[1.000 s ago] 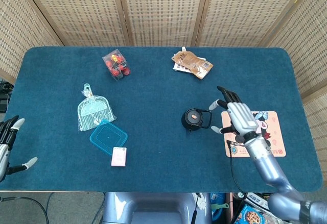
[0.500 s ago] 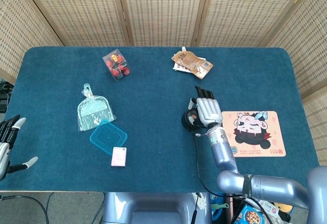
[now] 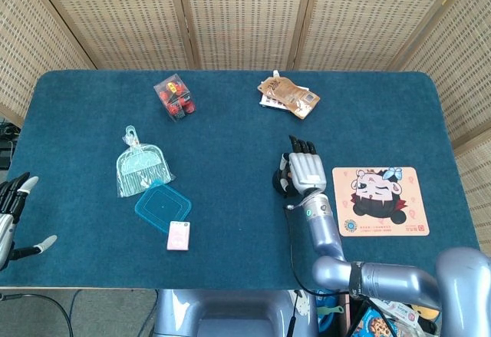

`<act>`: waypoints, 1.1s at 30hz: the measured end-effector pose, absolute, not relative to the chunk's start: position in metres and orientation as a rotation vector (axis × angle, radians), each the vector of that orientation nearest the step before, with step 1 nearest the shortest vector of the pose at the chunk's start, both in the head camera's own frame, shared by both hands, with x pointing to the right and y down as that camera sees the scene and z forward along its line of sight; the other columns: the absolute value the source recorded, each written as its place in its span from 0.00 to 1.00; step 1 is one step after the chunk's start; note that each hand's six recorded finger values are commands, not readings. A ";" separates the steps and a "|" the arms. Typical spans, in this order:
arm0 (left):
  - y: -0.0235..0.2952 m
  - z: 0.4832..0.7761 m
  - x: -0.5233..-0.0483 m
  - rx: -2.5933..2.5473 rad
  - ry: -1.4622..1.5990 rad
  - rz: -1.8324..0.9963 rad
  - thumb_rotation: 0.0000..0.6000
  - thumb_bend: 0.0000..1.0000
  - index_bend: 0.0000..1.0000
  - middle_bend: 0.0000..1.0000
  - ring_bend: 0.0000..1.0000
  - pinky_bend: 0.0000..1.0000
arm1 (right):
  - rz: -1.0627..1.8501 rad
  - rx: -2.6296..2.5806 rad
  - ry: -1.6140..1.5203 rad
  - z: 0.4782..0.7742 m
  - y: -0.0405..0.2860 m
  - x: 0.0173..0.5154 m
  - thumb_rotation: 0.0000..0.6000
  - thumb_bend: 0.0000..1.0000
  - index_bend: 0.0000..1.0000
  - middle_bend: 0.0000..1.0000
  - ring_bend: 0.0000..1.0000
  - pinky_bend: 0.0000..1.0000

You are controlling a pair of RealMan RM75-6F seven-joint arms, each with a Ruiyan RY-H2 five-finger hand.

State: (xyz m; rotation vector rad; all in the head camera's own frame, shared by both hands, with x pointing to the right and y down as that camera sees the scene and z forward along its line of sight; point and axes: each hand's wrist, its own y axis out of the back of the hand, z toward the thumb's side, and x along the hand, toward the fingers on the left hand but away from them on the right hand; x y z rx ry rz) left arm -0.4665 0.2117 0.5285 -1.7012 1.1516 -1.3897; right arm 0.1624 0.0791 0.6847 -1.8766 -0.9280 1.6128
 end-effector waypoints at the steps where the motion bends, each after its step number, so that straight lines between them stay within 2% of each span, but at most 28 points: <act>1: 0.211 0.529 -0.467 -1.703 1.152 -1.390 1.00 0.07 0.00 0.00 0.00 0.00 | 1.620 -1.874 -0.928 0.686 0.079 0.163 1.00 0.49 0.50 0.00 0.00 0.00; 11: 0.210 0.528 -0.468 -1.702 1.161 -1.389 1.00 0.07 0.00 0.00 0.00 0.00 | 1.693 -1.847 -0.894 0.699 0.083 0.167 1.00 0.49 0.50 0.00 0.00 0.00; 33: 0.208 0.530 -0.468 -1.714 1.161 -1.394 1.00 0.07 0.00 0.00 0.00 0.00 | 1.770 -1.821 -0.864 0.706 0.078 0.172 1.00 0.50 0.50 0.00 0.00 0.00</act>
